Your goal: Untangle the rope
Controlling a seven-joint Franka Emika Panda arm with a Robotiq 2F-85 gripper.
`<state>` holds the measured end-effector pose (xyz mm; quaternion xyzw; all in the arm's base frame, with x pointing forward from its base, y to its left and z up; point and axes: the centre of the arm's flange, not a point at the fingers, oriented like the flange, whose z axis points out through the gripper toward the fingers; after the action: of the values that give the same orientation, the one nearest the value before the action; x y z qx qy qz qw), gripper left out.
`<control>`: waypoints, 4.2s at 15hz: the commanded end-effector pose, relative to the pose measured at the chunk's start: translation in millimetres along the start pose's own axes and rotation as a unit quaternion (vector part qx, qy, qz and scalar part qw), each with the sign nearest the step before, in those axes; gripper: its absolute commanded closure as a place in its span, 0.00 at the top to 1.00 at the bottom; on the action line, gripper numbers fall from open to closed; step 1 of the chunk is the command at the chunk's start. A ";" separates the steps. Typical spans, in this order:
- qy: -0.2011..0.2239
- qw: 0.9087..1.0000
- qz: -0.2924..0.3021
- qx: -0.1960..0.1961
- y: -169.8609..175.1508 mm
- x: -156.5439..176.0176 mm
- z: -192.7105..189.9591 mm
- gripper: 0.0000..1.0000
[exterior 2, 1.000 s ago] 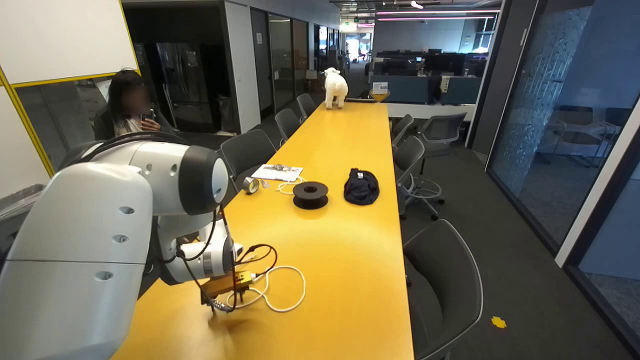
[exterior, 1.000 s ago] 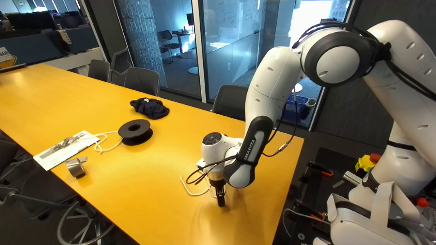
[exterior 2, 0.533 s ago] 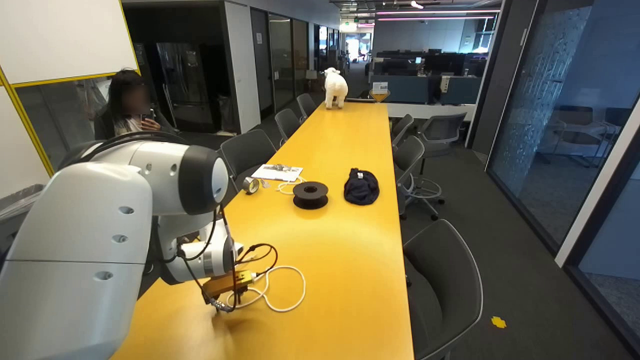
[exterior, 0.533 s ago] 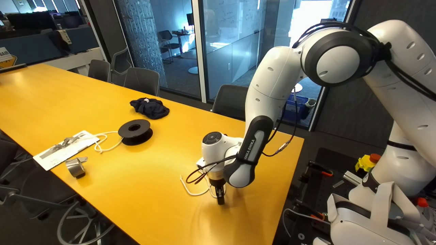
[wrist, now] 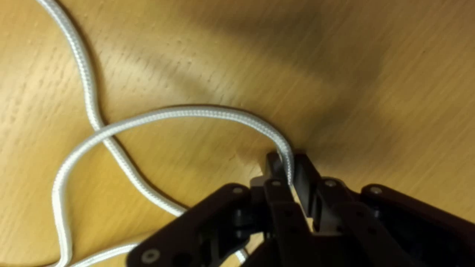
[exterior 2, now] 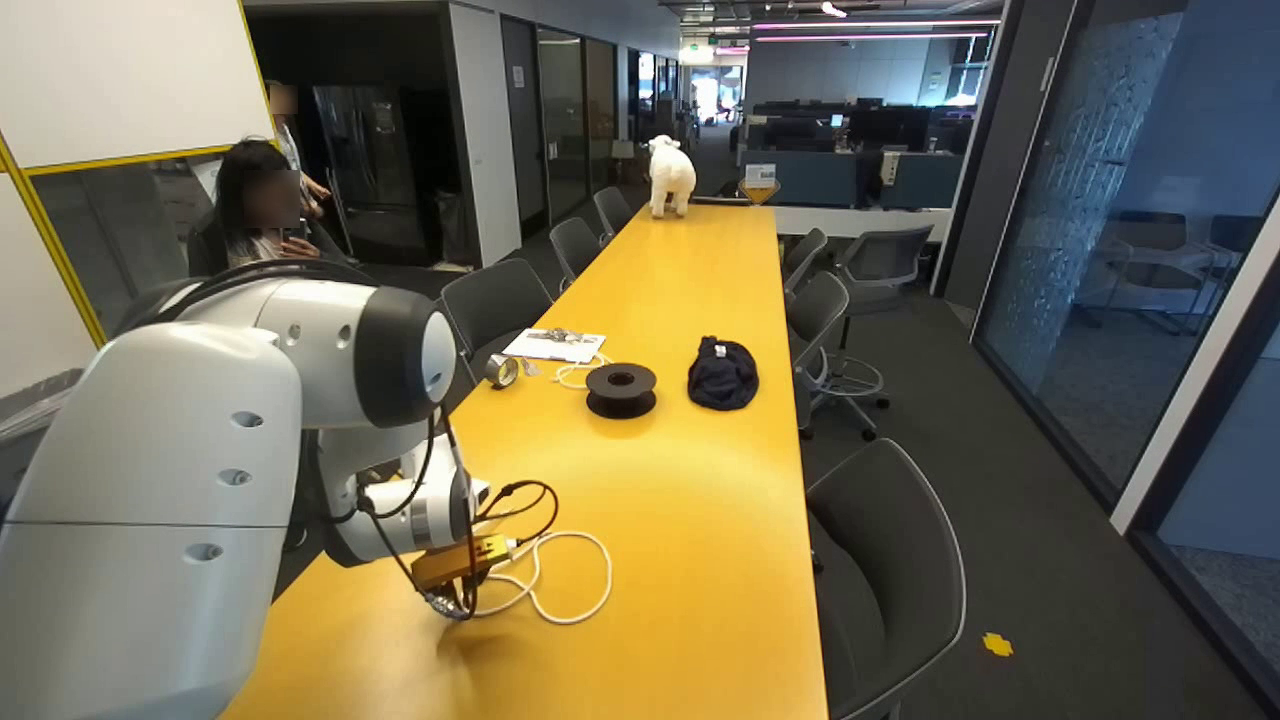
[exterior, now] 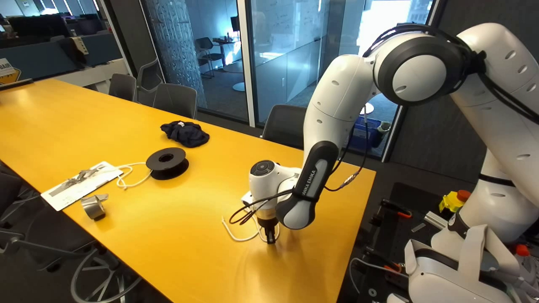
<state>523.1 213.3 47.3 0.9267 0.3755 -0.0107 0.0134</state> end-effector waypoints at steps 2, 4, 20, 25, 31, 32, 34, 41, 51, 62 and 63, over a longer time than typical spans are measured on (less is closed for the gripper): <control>0.006 1.000 -0.003 -0.011 -5.9 -2.2 0.6 0.00; 0.006 1.000 -0.004 -0.011 -5.8 -2.0 -0.2 0.01; 0.003 0.999 -0.003 -0.045 50.0 59.6 -54.3 0.01; 0.002 0.999 0.006 -0.052 76.3 77.4 -52.0 0.01; -0.002 0.999 0.020 -0.044 92.7 87.8 -25.5 0.01; -0.003 0.999 0.021 -0.044 93.8 88.2 -22.0 0.01; -0.003 0.999 0.022 -0.044 95.0 88.9 -16.3 0.01; -0.012 0.999 0.034 -0.037 96.0 91.7 -13.2 0.29; -0.133 0.985 0.104 -0.019 125.2 43.8 -100.7 0.99; -0.160 0.943 0.290 0.033 140.2 -116.2 -249.9 1.00; -0.155 0.940 0.301 0.034 135.9 -132.2 -257.6 1.00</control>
<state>586.2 53.2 274.6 0.9776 0.1099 -0.1712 0.0545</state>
